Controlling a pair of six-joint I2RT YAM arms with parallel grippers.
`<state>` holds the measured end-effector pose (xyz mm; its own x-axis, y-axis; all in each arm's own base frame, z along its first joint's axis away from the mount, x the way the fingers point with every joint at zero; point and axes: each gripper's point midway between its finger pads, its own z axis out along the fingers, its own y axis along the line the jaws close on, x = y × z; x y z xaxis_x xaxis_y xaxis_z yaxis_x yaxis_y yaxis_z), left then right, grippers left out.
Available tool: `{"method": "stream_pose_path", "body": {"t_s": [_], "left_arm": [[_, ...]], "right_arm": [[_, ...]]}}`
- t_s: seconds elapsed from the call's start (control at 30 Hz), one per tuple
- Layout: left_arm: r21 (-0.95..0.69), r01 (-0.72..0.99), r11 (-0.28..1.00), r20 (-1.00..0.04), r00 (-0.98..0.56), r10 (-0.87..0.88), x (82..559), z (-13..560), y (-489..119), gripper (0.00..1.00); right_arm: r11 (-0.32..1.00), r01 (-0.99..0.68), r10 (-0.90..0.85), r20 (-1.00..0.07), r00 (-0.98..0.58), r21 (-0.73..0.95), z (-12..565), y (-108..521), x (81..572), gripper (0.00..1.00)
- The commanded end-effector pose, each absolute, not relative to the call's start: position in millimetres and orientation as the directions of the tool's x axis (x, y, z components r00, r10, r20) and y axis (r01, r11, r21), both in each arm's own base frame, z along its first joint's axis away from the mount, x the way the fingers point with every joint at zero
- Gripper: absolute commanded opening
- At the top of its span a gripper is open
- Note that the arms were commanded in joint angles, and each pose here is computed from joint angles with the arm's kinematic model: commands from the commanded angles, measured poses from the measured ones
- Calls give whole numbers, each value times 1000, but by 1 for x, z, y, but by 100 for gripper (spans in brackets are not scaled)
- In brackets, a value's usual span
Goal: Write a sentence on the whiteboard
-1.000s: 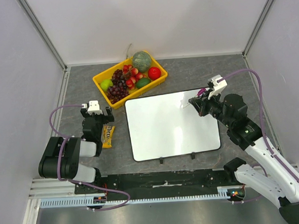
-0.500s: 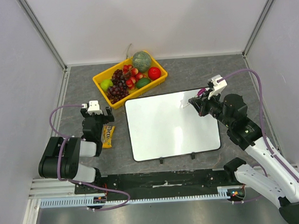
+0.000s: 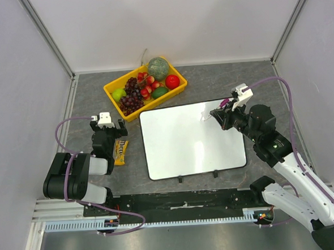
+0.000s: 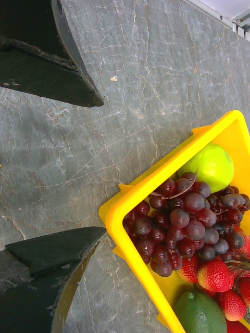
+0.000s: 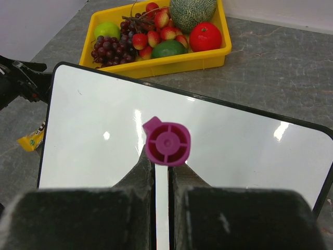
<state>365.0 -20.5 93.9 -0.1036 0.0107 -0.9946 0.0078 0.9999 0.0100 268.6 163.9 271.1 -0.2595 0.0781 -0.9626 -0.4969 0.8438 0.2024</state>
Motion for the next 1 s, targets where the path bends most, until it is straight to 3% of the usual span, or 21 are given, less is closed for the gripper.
{"method": "stream_pose_path", "body": {"t_s": [0.0, 0.97], "left_arm": [[40, 13, 999, -998, -58, 41, 370, 107, -19, 100], [40, 13, 999, -998, -56, 41, 370, 108, -20, 100]], "right_arm": [[833, -514, 106, -971, -215, 205, 287, 167, 272, 0], [830, -517, 110, -970, -218, 210, 287, 169, 274, 0]]}}
